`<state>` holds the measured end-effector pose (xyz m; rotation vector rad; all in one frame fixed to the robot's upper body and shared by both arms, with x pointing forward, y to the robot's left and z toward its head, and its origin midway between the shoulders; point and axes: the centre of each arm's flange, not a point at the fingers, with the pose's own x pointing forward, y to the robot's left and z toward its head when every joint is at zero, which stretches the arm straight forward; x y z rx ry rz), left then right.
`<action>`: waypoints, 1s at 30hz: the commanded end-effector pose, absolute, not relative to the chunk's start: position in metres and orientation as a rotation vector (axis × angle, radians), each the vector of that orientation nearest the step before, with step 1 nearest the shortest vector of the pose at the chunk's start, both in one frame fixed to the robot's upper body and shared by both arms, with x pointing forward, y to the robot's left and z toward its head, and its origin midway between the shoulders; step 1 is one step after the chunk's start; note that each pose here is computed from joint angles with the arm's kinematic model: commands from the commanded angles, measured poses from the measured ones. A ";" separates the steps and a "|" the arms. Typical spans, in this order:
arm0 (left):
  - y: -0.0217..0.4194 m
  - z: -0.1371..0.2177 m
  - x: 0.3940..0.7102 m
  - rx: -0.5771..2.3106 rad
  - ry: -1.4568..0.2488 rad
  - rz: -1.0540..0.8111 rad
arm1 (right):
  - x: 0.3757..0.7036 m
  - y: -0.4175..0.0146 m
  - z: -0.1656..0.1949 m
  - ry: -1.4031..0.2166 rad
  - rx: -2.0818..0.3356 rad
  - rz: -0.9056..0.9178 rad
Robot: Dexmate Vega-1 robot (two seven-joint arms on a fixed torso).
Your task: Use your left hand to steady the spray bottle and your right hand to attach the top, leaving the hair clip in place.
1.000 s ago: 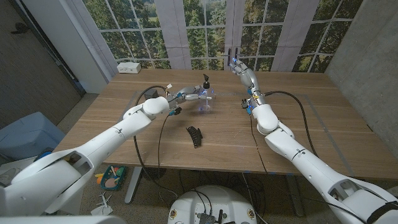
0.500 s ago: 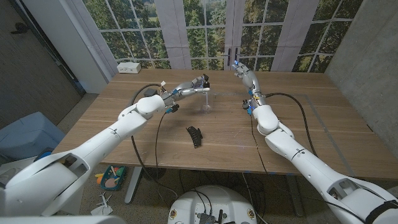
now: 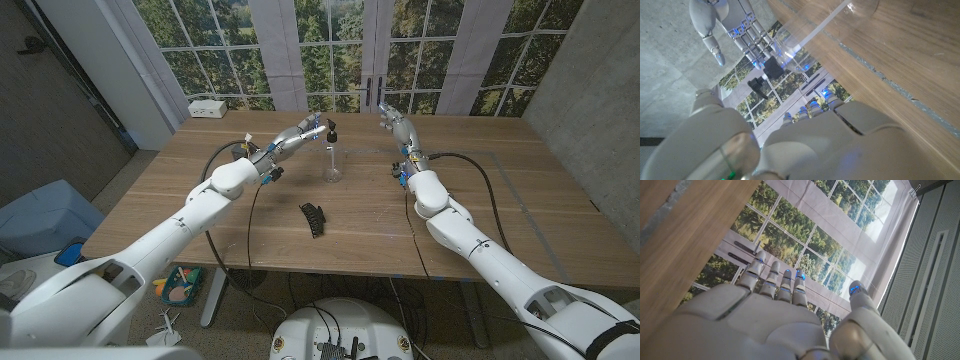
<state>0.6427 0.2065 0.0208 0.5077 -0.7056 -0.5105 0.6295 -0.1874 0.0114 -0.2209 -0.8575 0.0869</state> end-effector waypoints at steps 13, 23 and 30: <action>0.240 0.005 0.637 0.114 -0.808 -0.417 | 0.639 -0.195 0.003 -0.820 -0.178 0.097; 0.258 -0.004 0.638 0.014 -0.845 -0.377 | 0.641 -0.190 0.000 -0.810 -0.166 0.121; 0.272 -0.006 0.639 -0.029 -0.863 -0.367 | 0.635 -0.190 -0.002 -0.817 -0.155 0.089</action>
